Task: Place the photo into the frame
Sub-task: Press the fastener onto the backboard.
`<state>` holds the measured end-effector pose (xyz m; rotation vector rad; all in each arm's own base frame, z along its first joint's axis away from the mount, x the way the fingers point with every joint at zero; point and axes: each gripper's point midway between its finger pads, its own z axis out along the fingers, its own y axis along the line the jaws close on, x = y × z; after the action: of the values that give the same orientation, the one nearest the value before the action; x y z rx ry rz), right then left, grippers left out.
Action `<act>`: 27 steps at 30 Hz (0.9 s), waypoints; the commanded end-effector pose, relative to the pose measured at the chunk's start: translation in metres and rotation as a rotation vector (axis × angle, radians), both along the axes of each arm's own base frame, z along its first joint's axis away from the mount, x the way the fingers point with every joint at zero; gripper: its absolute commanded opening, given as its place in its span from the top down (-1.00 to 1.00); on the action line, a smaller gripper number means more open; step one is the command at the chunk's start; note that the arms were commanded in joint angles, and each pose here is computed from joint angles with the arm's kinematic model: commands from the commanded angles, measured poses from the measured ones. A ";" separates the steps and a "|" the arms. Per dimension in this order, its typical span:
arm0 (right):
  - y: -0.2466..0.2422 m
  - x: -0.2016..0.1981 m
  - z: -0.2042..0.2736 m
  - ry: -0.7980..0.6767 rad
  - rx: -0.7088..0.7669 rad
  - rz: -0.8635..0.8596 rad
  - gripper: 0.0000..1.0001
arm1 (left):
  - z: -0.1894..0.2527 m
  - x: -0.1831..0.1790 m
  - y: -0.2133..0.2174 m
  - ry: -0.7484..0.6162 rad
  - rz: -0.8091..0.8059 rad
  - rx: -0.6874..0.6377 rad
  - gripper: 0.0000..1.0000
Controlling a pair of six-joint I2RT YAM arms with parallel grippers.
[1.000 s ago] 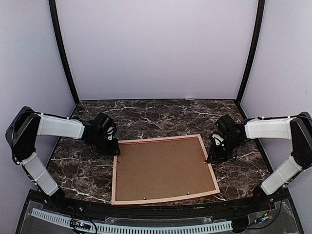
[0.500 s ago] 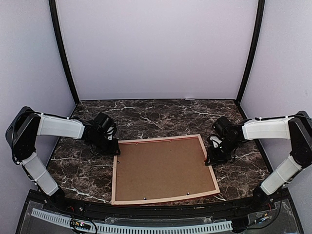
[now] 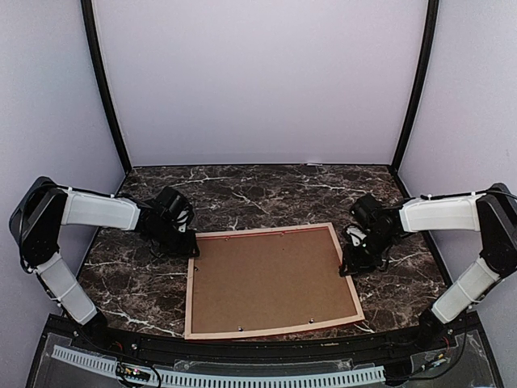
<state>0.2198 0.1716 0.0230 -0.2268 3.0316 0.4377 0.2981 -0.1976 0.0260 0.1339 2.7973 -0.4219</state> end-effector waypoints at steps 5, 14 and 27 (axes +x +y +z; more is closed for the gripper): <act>-0.010 0.004 0.006 -0.005 -0.058 -0.024 0.35 | 0.000 -0.005 0.005 0.001 0.007 0.004 0.39; -0.015 0.009 0.001 -0.007 -0.101 -0.030 0.36 | 0.001 -0.004 0.004 -0.001 0.002 0.001 0.38; -0.012 0.037 0.003 -0.109 -0.142 -0.067 0.44 | -0.004 -0.006 -0.001 0.004 -0.046 0.000 0.39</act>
<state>0.2367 0.1598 0.0257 -0.1754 3.0243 0.2741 0.2984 -0.2000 0.0267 0.1546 2.7902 -0.4375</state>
